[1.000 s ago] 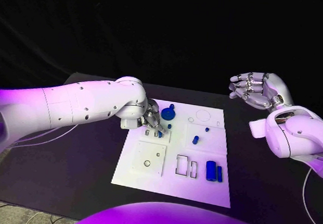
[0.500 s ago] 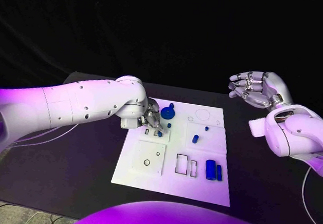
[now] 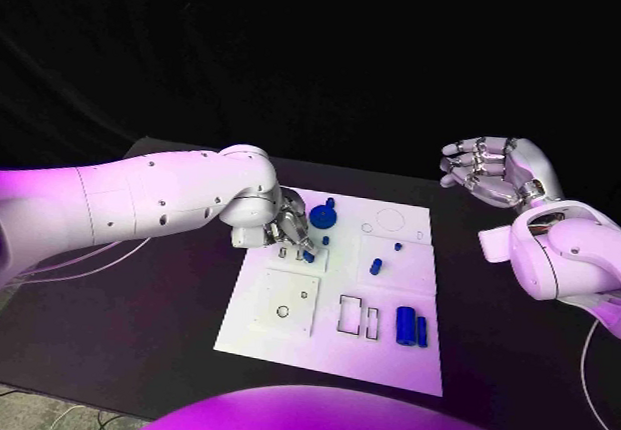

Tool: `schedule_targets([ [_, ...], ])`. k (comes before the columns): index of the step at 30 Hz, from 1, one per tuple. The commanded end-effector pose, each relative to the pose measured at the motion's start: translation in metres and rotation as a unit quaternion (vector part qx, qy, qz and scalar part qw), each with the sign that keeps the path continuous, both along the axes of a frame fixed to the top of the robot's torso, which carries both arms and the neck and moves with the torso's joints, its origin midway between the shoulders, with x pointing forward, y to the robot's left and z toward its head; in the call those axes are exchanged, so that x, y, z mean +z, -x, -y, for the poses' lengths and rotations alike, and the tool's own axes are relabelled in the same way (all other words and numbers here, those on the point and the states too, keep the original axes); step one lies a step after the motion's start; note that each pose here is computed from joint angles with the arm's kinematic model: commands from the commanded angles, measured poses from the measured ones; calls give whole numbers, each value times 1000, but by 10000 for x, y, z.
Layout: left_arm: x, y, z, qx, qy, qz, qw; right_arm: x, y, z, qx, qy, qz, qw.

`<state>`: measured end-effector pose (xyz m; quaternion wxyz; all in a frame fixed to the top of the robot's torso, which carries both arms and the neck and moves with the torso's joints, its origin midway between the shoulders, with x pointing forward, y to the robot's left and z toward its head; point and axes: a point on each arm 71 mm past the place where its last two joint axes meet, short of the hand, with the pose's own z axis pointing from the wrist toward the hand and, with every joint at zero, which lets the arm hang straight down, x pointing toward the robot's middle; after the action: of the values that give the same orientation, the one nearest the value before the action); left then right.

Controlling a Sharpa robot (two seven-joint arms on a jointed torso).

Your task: Assemble the parts on the task board

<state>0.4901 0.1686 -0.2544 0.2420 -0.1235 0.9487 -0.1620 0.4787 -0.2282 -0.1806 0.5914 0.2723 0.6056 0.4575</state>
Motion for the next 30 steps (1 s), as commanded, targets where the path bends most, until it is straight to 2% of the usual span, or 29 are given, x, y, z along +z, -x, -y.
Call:
schedule_targets([
  [1,19,19,16,21,37,-5,999,-10,0,-14,9,-1,-5,1000],
  [6,47,53,-34,31,45,3,998,-16,-3,-8,8,-1,-7,1000],
  [11,77,63,-74,29,39,29,998,-20,-6,-2,7,-1,-7,1000],
  [23,106,119,-124,-8,6,149,989,-29,-4,23,5,0,-7,1000],
  [30,67,145,-129,-19,-3,176,984,-34,-2,30,5,0,-8,1000],
])
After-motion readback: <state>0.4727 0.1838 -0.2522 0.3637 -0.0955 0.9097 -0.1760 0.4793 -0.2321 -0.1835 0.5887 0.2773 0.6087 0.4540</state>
